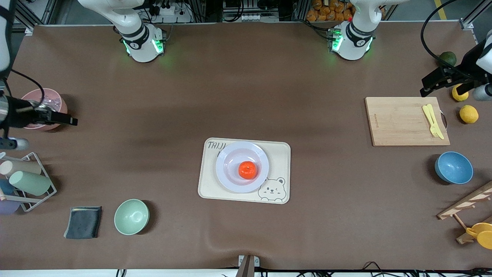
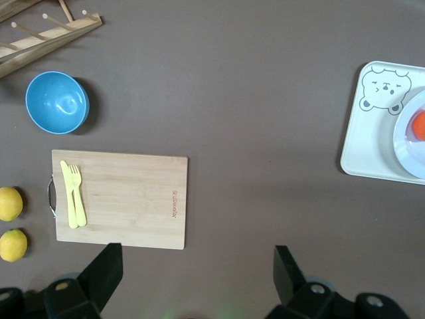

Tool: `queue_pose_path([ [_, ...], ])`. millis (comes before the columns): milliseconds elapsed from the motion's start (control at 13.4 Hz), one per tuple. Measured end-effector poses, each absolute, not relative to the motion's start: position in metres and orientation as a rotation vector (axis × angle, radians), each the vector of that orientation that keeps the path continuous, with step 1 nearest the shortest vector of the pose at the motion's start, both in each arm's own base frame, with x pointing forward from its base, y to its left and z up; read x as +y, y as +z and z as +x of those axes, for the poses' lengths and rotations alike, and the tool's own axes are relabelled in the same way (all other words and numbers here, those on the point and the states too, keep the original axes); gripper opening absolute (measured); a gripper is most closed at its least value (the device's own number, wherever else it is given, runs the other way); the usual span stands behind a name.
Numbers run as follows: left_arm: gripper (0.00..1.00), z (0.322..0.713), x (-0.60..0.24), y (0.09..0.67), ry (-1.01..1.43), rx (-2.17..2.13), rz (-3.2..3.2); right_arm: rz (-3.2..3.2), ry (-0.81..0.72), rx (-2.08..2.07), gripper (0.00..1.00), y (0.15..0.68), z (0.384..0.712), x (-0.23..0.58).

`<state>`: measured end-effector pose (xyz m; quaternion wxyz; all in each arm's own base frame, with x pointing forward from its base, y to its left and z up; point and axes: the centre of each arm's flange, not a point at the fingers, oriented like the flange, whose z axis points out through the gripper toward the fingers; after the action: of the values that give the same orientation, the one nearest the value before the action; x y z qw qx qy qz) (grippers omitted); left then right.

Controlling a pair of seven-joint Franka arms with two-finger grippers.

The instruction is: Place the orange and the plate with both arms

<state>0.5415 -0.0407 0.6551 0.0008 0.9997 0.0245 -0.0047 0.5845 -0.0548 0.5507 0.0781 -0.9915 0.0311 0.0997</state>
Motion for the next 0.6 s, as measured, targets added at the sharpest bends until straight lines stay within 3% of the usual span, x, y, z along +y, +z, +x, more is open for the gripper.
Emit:
queue_pose_path([
  [373,1.00,0.542,-0.043,0.653,-0.014,0.072,3.139,-2.999,0.165,0.033,1.00,0.587,0.533,-0.040],
  [597,1.00,0.543,-0.043,0.653,-0.015,0.071,3.139,-3.016,0.130,0.007,1.00,0.586,0.528,-0.036],
])
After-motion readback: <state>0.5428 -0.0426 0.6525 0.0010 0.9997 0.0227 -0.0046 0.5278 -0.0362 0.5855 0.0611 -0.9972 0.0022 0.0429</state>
